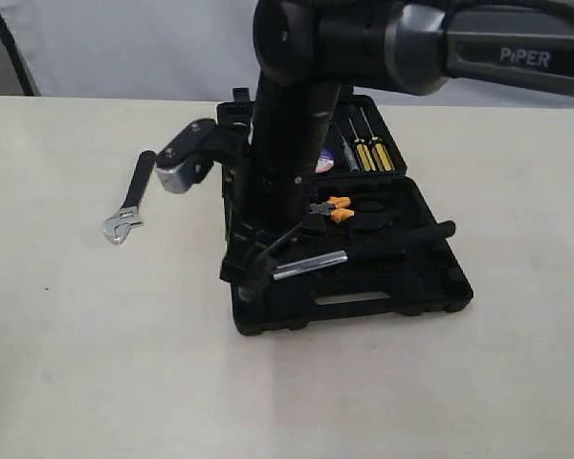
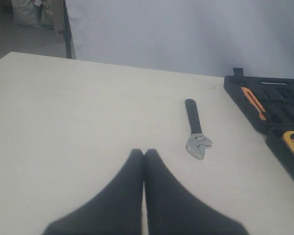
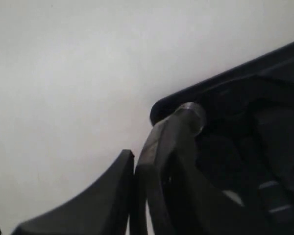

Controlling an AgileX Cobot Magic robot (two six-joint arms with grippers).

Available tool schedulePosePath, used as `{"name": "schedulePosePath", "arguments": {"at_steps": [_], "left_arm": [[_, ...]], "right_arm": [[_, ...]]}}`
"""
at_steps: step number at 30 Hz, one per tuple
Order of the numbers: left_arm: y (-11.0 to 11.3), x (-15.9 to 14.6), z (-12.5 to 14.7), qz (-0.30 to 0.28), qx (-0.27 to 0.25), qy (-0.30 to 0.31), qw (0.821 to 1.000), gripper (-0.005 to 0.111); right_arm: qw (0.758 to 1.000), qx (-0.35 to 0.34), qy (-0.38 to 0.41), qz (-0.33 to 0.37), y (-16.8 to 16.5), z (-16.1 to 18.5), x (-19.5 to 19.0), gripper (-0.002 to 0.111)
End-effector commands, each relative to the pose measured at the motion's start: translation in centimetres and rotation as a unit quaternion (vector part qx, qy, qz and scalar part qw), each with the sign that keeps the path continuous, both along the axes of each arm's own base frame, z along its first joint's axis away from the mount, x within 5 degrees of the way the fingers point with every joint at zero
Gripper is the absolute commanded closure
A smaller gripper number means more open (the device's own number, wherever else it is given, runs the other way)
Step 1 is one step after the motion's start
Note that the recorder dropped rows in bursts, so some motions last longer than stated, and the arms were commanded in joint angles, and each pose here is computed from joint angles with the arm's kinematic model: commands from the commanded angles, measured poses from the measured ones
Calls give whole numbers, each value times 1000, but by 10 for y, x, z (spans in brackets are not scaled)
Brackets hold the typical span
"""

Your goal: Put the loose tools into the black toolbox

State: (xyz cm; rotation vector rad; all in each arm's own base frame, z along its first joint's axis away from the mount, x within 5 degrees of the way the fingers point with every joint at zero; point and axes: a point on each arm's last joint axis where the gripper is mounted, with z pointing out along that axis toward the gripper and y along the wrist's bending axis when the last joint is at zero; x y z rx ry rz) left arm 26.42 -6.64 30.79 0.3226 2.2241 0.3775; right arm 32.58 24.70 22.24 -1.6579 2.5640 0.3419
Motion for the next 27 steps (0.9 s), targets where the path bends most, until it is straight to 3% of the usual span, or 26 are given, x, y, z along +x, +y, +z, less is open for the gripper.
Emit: {"name": "schedulePosePath", "arguments": {"at_steps": [1,11,20,23,24,26,27], "left_arm": [[0,-2,-1,1,-14,-2,1000,105],[0,-2,-1,1,-14,-2,1000,105],[0,-2,-1,1,-14,-2,1000,105],[0,-2,-1,1,-14,-2,1000,105],[0,-2,-1,1,-14,-2,1000,105],[0,-2,-1,1,-14,-2,1000,105],[0,-2,-1,1,-14,-2,1000,105]], "right_arm": [[997,-25,19,64,-14,-13,-18,109],[998,-3,7,67,-8,-3,-13,109],[998,-27,40,51,-7,-33,-6,109],[1000,-7,-26,-3,-5,-35,10,108],[999,-4,-46,-20,-5,-35,14,107],[997,0,-73,-32,-4,-34,20,92],[997,-8,-76,-28,-5,-36,21,78]]}}
